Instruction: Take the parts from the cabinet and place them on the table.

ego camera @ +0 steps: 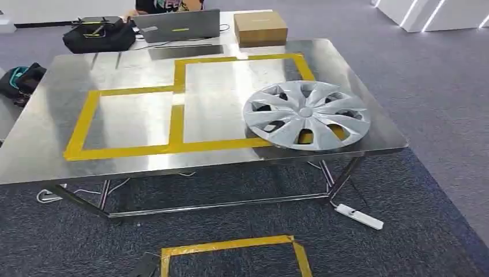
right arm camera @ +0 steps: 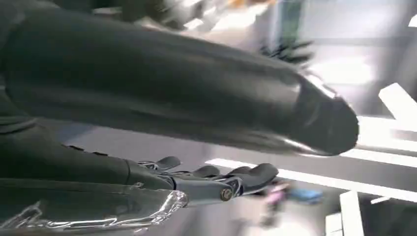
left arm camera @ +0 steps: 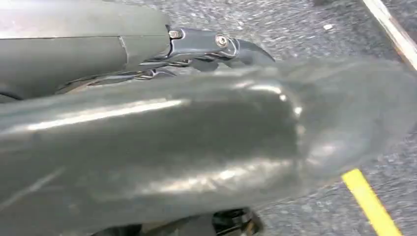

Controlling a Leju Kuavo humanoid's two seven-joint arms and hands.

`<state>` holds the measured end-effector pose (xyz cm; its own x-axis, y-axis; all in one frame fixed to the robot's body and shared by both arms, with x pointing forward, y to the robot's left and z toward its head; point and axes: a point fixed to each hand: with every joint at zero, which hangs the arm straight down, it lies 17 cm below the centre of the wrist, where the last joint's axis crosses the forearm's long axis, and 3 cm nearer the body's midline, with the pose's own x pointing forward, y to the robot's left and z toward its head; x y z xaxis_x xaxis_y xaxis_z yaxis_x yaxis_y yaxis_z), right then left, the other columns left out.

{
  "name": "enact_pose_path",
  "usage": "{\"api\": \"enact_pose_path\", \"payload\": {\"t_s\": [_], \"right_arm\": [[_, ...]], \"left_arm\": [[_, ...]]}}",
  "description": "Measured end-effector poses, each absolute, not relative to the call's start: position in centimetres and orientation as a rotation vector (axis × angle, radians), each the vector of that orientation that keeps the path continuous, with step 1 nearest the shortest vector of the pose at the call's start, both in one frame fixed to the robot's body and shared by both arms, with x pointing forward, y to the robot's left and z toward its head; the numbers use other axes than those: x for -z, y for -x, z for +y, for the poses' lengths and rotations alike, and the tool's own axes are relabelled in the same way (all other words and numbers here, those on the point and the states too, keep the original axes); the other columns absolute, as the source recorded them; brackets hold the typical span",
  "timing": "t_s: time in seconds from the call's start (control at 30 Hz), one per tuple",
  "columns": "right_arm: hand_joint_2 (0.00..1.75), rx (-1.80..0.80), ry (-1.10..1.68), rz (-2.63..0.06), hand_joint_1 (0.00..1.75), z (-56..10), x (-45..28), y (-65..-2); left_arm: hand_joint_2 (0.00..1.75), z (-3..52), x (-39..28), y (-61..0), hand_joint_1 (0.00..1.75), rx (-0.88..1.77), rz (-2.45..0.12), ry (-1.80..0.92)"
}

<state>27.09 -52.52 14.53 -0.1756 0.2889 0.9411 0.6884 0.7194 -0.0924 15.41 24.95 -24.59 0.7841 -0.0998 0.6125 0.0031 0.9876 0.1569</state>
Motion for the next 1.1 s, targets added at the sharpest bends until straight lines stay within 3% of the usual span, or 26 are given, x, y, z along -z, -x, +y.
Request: {"api": "enact_pose_path", "payload": {"t_s": [0.2, 0.47, 0.7, 0.83, 1.1], "right_arm": [[0.00, 0.747, 0.561, -1.330, 0.00, -54.3, 5.1, -20.6], [0.00, 0.986, 0.501, -0.763, 0.00, -47.5, 20.1, -12.1], [0.00, 1.006, 0.443, -0.539, 0.00, -42.1, 24.2, -9.2], [0.00, 0.819, 0.556, -0.326, 0.00, -40.6, 25.5, -6.5], [0.00, 0.552, 0.386, -0.237, 0.00, -33.7, 27.2, -7.0]], "left_arm": [[0.00, 24.5, 24.7, -15.3, 0.00, 0.078, -0.652, -0.135], [0.00, 24.6, 24.9, -15.9, 0.00, 0.119, -0.628, -0.166], [0.00, 24.7, 24.9, -16.0, 0.00, 0.127, -0.619, -0.181], [0.00, 25.6, 25.0, -15.9, 0.00, 0.137, -0.603, -0.242], [0.00, 26.2, 25.2, -15.2, 0.00, 0.174, -0.570, -0.303]]}}
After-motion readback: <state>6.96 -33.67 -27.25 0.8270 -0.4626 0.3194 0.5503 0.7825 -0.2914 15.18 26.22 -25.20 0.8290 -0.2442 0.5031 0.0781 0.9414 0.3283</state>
